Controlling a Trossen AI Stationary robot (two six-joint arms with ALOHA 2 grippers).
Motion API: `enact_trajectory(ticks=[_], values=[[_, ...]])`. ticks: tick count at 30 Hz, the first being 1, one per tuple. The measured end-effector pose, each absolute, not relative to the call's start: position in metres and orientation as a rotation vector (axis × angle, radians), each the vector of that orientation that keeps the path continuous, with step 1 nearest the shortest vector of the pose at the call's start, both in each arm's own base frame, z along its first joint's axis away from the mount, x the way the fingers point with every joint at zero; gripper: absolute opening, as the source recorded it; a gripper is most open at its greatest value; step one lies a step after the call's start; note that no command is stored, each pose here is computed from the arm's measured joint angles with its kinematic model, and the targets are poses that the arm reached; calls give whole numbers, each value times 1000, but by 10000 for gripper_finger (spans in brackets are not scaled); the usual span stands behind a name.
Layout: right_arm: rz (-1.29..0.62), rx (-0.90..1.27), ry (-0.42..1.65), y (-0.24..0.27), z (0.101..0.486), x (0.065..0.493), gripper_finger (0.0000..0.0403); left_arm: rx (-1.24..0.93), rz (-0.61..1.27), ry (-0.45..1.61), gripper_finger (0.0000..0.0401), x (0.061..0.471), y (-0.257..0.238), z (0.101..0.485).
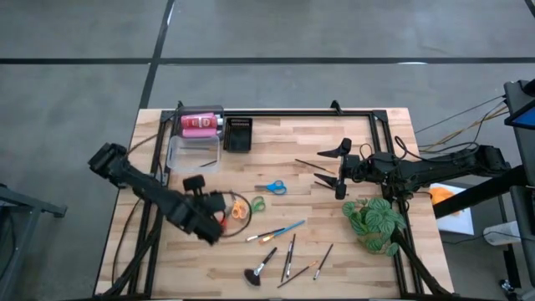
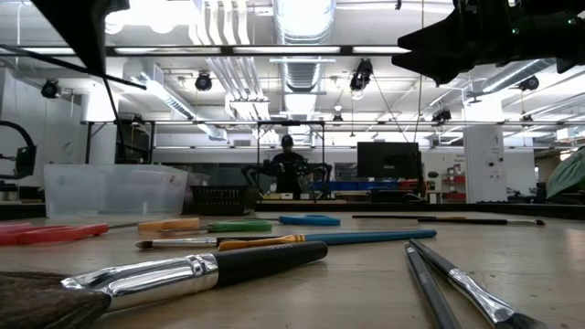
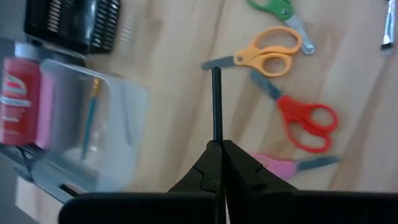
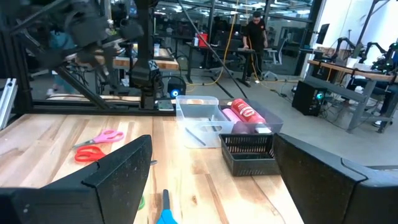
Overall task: Pick & Place Paint Supplies
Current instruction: Put the black paint brush into the transparent bin
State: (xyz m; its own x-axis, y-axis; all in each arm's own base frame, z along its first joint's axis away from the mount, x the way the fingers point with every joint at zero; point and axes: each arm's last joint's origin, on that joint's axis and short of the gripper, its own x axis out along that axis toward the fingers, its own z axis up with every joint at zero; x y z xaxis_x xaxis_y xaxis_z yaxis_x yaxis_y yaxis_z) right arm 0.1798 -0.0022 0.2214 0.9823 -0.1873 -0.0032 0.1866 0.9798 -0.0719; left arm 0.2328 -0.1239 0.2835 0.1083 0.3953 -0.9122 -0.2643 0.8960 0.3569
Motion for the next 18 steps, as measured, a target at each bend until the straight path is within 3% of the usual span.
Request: enact_trajectory(ticks=[9, 18], values=[[-188, -72, 11, -2, 221, 180, 331, 194, 529, 1338, 4, 213, -66, 298], [-188, -72, 12, -2, 221, 180, 331, 177, 601, 1358, 4, 192, -8, 289]])
